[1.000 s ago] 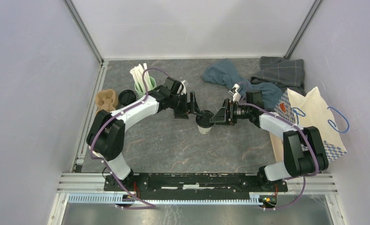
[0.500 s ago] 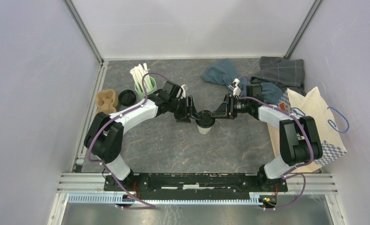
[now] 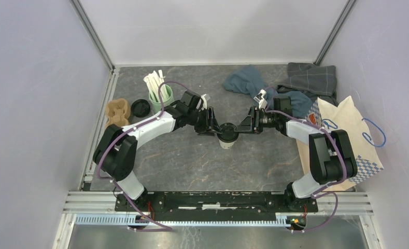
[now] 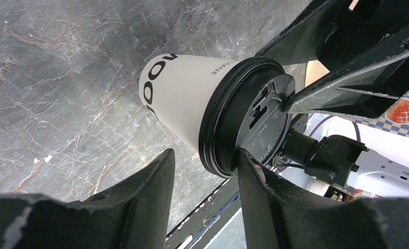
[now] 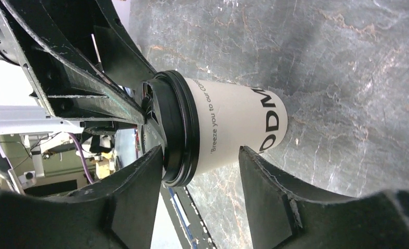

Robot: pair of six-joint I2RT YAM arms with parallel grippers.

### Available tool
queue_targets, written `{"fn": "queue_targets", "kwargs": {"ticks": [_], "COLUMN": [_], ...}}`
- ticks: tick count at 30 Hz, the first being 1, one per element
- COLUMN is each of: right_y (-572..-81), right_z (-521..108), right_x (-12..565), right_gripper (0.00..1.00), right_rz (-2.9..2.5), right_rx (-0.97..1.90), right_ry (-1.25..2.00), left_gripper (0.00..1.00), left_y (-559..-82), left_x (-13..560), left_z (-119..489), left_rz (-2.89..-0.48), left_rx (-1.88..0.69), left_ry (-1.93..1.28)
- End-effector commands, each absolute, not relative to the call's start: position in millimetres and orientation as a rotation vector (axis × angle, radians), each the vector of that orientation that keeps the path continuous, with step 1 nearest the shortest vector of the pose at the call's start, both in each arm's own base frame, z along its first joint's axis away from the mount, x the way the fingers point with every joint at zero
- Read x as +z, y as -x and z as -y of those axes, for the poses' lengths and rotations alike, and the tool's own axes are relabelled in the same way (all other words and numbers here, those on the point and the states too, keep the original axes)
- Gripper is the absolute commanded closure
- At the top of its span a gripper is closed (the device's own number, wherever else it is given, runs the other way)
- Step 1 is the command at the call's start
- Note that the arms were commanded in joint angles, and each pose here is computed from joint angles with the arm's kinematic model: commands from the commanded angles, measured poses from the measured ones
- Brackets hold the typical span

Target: Pack the takeout coffee

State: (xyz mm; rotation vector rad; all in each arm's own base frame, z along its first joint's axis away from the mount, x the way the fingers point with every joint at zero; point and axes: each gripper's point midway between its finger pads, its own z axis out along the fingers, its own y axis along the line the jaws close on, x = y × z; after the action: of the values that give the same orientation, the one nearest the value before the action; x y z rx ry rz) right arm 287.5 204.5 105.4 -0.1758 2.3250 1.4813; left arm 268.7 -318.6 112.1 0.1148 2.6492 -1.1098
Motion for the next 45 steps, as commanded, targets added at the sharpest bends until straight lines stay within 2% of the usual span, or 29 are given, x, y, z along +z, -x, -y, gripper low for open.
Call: {"fn": "queue_targets", "kwargs": {"ticks": [1, 7, 13, 25, 31, 39, 45], "right_y": [-292, -281, -264, -263, -259, -253, -278], "right_z": [-191, -184, -190, -199, -187, -181, -190], "right_x": [129, 135, 115, 106, 63, 54, 107], "right_gripper": [0.35, 0.35, 0.55, 0.63, 0.74, 0.75, 0.63], "right_rz": [-2.289, -2.286, -2.355, -2.359, -2.482, -2.536, -2.416], "right_rx": [1.417, 1.410, 1.430, 1.449, 1.321, 1.271, 1.304], "right_ry": [0.159, 0.126, 0.125, 0.124, 0.048, 0.044, 0.143], "left_gripper": [0.46, 0.46, 0.47, 0.49, 0.50, 0.52, 0.45], "left_y": [-265, -266, -268, -264, -264, -261, -272], "left_x": [89, 95, 99, 93, 86, 73, 114], "left_z": [304, 310, 313, 316, 315, 309, 318], "left_rz": [-2.727, -2.720, -2.716, -2.725, -2.739, -2.759, -2.681], "left_rx": [-0.971, -1.000, -1.007, -0.999, -0.977, -0.940, -0.984], "left_ry": [-0.081, -0.098, -0.111, -0.113, -0.105, -0.099, -0.133]}}
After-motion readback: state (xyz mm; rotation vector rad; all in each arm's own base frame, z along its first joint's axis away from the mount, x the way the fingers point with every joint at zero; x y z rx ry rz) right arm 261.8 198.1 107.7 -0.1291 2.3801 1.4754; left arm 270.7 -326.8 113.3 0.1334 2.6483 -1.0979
